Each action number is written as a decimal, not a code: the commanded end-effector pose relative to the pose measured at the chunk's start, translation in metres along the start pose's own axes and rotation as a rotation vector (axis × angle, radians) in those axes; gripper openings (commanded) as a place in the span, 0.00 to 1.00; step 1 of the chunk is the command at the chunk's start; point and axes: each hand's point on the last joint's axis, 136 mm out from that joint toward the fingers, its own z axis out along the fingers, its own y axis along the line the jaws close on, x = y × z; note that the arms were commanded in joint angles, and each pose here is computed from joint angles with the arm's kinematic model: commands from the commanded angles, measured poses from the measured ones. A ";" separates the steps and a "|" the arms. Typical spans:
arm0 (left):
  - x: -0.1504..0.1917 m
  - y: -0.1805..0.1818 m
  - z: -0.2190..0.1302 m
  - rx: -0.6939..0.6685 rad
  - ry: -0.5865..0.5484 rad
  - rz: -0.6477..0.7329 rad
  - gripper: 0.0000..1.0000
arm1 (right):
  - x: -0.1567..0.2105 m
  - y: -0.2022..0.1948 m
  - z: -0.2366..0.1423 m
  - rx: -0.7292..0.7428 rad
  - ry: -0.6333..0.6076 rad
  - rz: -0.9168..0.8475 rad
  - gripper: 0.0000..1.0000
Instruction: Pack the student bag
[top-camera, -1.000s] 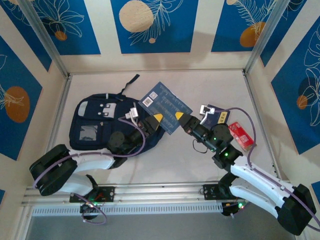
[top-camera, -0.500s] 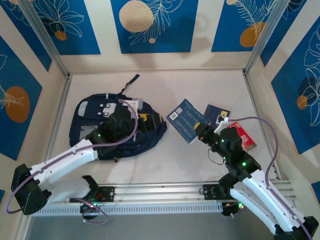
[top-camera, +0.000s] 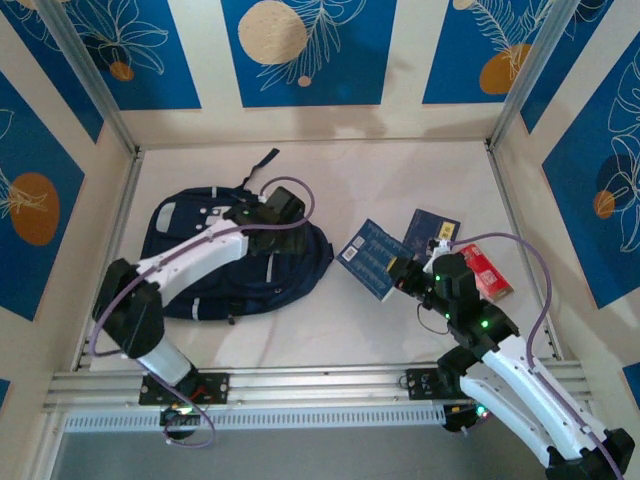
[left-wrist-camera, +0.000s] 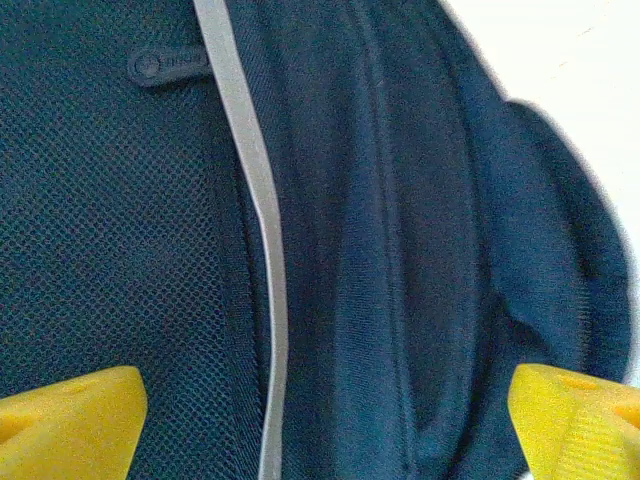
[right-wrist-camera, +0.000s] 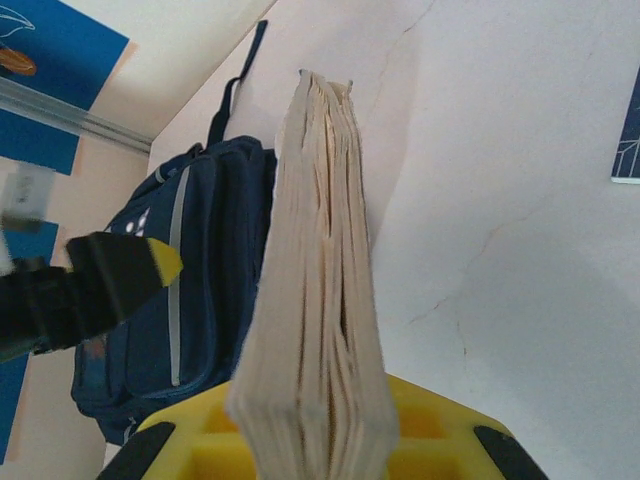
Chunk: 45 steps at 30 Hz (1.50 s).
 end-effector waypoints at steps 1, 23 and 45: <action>-0.008 0.014 0.007 -0.097 0.030 0.012 0.93 | -0.002 0.008 -0.004 -0.045 -0.006 -0.038 0.00; 0.006 0.006 0.071 -0.133 0.060 0.082 0.09 | -0.008 0.000 -0.011 0.011 -0.027 -0.121 0.00; -0.004 -0.120 -0.100 0.663 -0.151 0.419 0.00 | -0.043 -0.008 -0.055 0.144 -0.177 -0.129 0.00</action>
